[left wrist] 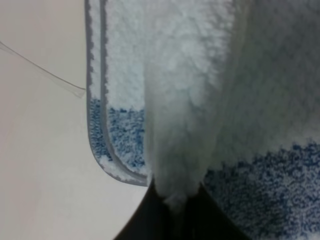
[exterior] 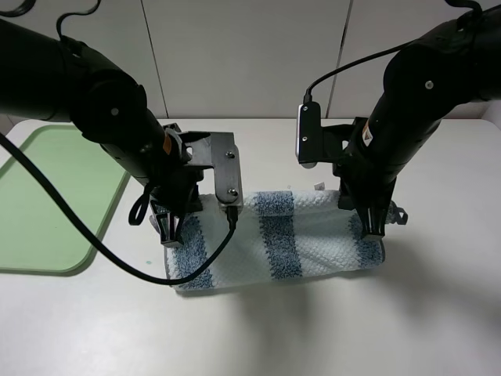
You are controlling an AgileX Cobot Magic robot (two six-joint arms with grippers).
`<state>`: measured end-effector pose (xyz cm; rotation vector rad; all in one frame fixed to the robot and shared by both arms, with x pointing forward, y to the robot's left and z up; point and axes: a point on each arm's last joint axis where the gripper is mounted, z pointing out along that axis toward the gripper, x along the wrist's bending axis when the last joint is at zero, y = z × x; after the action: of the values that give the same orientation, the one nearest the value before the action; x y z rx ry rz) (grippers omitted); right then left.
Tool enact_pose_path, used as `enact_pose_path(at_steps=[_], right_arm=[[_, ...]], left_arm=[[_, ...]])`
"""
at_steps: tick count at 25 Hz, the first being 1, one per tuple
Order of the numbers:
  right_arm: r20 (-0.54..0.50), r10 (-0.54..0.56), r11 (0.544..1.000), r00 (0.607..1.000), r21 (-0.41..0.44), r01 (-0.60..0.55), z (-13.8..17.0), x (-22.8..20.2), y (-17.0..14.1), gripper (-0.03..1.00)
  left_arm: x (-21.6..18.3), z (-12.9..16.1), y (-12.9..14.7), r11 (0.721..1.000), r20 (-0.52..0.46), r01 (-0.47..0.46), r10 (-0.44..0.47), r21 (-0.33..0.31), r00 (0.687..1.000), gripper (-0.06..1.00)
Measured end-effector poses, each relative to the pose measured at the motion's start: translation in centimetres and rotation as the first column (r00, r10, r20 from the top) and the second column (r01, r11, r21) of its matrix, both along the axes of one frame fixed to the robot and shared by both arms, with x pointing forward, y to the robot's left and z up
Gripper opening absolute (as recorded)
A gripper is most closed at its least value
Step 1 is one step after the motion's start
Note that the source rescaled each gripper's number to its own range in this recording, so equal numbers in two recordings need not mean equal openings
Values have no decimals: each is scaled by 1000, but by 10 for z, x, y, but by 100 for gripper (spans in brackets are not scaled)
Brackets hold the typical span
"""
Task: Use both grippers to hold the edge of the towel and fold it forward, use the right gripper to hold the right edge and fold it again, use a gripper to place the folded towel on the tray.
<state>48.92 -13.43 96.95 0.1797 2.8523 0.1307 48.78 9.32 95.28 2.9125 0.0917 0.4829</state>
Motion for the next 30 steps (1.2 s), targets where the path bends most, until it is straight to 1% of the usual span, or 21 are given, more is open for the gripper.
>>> enact_pose_path(at_steps=[2,3,4,5,6,7,8,9,10,11,13,15,19,22,25,27,30], right_arm=[[8,3,1000,1000,3,-3,0,1,0,0],[16,2,1000,1000,9,-2,0,1,1,0],[21,-3,1000,1000,16,3,1,2,1,4],[22,-16,1000,1000,22,16,1,2,1,14],[21,-33,999,999,28,33,1,2,2,29],[23,-52,998,998,36,51,1,2,2,54],[30,-65,997,997,46,64,1,3,2,73],[44,-70,996,997,54,68,2,4,3,84],[60,-74,995,996,69,69,2,6,4,90],[71,-74,995,995,78,69,3,7,4,94],[77,-86,993,993,91,79,3,8,5,98],[78,-98,991,992,99,90,3,8,5,99],[89,-129,985,988,131,116,4,10,7,100],[78,-167,976,983,153,154,4,9,8,100],[52,-224,960,973,186,211,4,9,9,100],[31,-259,947,965,206,248,4,8,10,100],[8,-284,936,959,218,276,4,7,10,100]], left_arm=[[0,0,0,1000,3,1,-1,-2,1000,1],[0,0,0,1000,4,2,-2,-1,1000,3],[1,0,0,1000,8,6,-6,3,1000,8],[1,0,0,1000,12,10,-10,7,1000,14],[1,0,1,1000,14,11,-12,9,1000,25],[1,0,1,1000,16,7,-7,8,1000,37],[1,0,1,1000,21,0,0,-2,1000,58],[2,-1,0,1000,26,-16,16,-18,1000,72],[2,-2,0,999,28,-34,35,-35,999,83],[3,-2,-1,998,33,-45,47,-49,998,89],[3,-2,-2,996,39,-57,59,-66,997,95],[3,-2,-2,996,38,-61,64,-68,997,98],[3,-2,-2,995,36,-66,69,-69,997,99],[2,0,-1,995,31,-77,79,-67,996,100],[-1,11,2,986,24,-136,139,-94,990,100],[-4,23,6,974,20,-191,195,-121,981,100],[-14,51,15,950,32,-252,262,-183,965,100]])
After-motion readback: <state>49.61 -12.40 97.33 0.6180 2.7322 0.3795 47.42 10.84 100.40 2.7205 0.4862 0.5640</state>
